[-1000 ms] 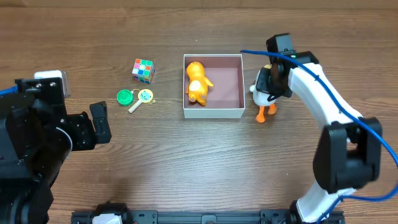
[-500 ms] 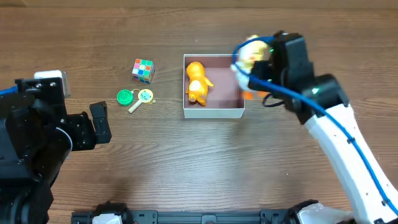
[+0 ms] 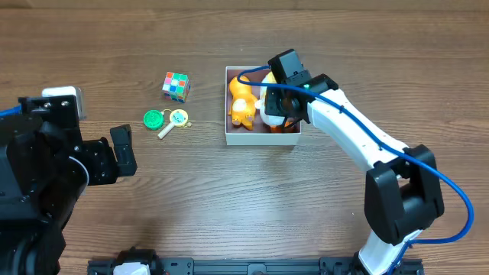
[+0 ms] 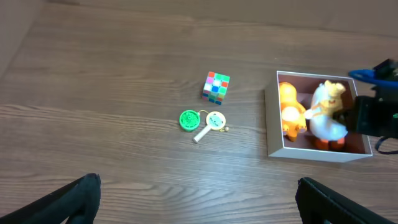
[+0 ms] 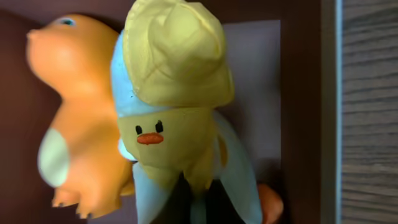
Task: Pack container
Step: 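Place the white duck into the box beside the dinosaur, then lift the right arm aside and grasp the Rubik's cube with left gripper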
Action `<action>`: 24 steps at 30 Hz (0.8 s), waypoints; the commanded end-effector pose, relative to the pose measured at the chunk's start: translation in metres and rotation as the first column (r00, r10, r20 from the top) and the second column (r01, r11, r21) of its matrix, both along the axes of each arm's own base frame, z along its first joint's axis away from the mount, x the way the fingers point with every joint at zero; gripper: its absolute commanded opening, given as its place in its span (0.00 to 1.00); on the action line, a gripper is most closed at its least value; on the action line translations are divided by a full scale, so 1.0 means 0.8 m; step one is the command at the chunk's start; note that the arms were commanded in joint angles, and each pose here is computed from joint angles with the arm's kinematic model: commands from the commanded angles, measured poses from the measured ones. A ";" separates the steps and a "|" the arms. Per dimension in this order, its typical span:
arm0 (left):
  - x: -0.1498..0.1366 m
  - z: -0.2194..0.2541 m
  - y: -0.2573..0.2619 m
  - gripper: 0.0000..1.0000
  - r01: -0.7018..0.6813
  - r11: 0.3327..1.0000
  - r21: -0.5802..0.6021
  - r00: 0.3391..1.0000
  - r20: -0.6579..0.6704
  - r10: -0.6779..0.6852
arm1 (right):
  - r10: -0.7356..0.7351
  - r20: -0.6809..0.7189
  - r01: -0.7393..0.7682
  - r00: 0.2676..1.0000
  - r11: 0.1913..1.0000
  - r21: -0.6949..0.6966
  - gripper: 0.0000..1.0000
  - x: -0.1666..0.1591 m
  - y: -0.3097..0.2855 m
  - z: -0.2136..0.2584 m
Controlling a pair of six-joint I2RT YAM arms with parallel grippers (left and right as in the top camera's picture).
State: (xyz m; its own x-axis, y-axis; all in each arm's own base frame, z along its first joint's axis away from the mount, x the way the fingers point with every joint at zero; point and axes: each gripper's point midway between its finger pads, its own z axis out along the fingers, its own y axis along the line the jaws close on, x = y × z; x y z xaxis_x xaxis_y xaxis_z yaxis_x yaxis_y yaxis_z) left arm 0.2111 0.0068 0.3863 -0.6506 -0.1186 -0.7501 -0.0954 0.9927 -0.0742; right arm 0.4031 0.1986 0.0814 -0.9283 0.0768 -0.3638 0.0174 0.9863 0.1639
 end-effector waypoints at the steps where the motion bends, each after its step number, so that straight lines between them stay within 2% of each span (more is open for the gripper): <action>1: -0.001 0.007 0.004 1.00 -0.013 1.000 0.012 1.000 0.019 0.012 | 0.000 0.092 -0.003 0.996 1.000 0.031 0.51 0.015 0.007 0.046; 7: -0.001 0.007 0.004 1.00 -0.013 1.000 0.012 1.000 0.019 0.012 | -0.003 0.191 -0.014 0.982 0.996 0.084 0.81 0.016 0.009 0.144; 10: -0.001 0.007 0.004 1.00 -0.013 1.000 0.012 1.000 0.019 0.012 | -0.040 0.260 0.012 0.965 0.994 0.110 0.87 0.006 -0.015 0.212; 15: -0.001 0.007 0.004 1.00 -0.013 1.000 0.012 1.000 0.019 0.012 | -0.201 0.354 0.150 0.913 0.975 0.166 0.99 -0.025 -0.113 0.302; 19: -0.001 0.007 0.004 1.00 -0.013 1.000 0.012 1.000 0.019 0.012 | -0.324 0.360 0.274 0.875 0.944 0.184 1.00 -0.052 -0.186 0.326; 21: -0.001 0.007 0.004 1.00 -0.013 1.000 0.012 1.000 0.019 0.012 | -0.358 0.323 0.321 0.876 0.933 0.164 1.00 -0.063 -0.206 0.318; 24: 0.006 0.017 0.004 1.00 -0.013 1.000 0.013 0.998 0.058 0.012 | -0.426 0.249 0.424 0.870 0.903 0.063 1.00 -0.079 -0.245 0.290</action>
State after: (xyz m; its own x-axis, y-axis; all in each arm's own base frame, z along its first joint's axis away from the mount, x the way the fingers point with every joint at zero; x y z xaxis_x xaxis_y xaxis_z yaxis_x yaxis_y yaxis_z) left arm 0.2114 0.0068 0.3866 -0.6491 -0.1185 -0.7514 -0.0953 0.9927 -0.0743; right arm 0.3411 0.0260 0.3244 -0.6857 0.4245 -0.5913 0.3085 0.9052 0.2922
